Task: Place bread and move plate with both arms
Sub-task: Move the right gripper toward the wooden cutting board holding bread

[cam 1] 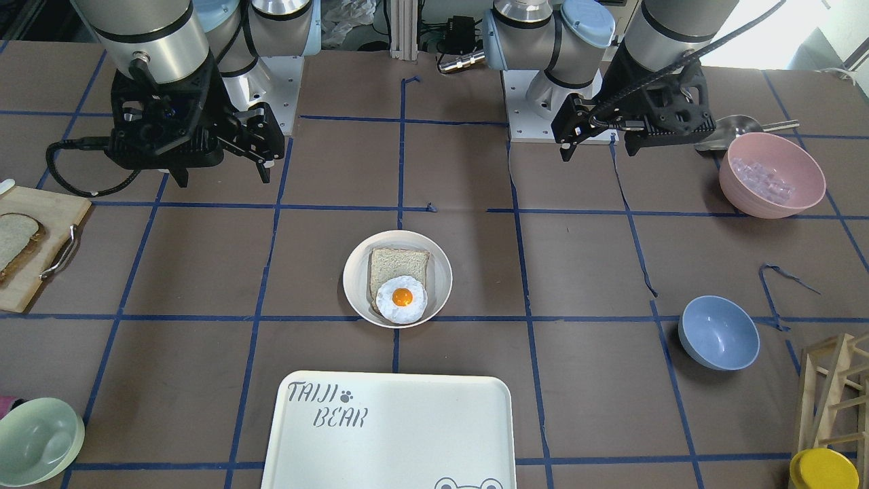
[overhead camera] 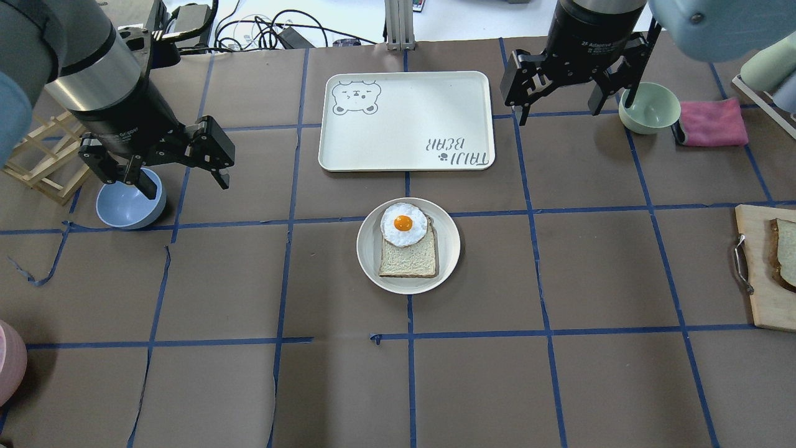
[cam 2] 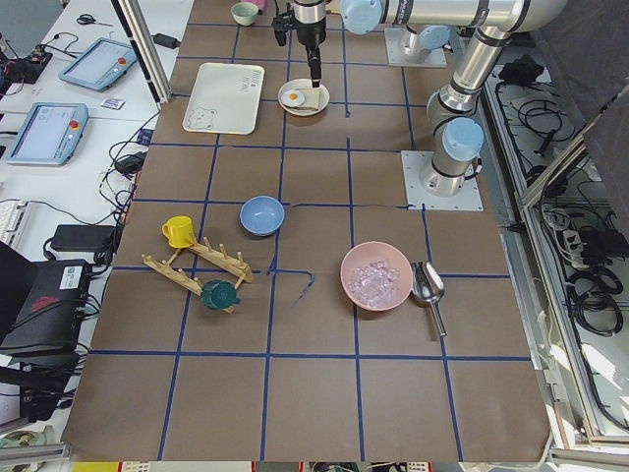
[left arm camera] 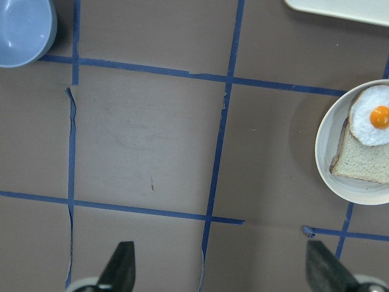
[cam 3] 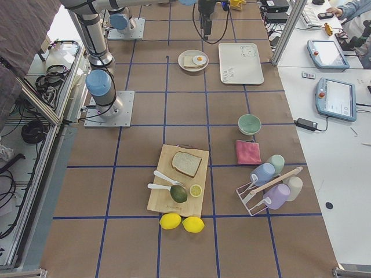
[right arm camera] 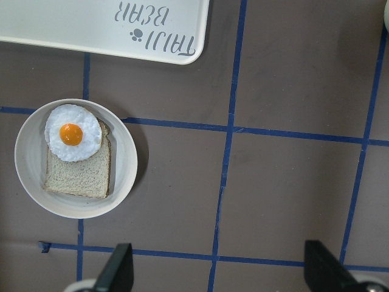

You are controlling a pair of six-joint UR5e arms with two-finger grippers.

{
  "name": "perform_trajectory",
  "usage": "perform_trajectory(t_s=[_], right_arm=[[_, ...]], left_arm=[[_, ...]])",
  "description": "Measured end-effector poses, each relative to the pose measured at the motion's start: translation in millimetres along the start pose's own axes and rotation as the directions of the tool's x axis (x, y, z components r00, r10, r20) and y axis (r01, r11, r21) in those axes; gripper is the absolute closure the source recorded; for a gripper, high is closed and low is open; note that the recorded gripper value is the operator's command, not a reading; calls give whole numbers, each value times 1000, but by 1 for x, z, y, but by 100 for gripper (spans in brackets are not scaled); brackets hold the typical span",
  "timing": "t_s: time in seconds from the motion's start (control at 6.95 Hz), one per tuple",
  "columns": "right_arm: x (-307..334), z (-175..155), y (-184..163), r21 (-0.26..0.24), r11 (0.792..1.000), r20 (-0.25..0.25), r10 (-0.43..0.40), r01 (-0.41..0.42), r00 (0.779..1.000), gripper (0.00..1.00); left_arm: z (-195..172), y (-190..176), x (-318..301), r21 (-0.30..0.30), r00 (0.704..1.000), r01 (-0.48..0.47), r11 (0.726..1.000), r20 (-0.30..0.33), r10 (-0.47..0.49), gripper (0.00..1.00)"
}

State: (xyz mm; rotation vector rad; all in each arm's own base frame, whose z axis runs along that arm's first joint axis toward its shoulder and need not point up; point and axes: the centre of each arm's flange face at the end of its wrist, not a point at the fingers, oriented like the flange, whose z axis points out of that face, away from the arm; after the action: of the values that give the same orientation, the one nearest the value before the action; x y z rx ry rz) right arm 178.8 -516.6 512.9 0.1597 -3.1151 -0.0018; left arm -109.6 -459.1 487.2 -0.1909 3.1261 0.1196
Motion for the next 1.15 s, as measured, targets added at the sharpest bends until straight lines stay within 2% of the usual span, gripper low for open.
perform_trajectory(t_s=[1.15], right_arm=[[-1, -5, 2, 9, 1000, -1, -1, 1, 1000, 0]], left_arm=[[3, 0, -1, -6, 1000, -1, 1000, 10, 1, 0]])
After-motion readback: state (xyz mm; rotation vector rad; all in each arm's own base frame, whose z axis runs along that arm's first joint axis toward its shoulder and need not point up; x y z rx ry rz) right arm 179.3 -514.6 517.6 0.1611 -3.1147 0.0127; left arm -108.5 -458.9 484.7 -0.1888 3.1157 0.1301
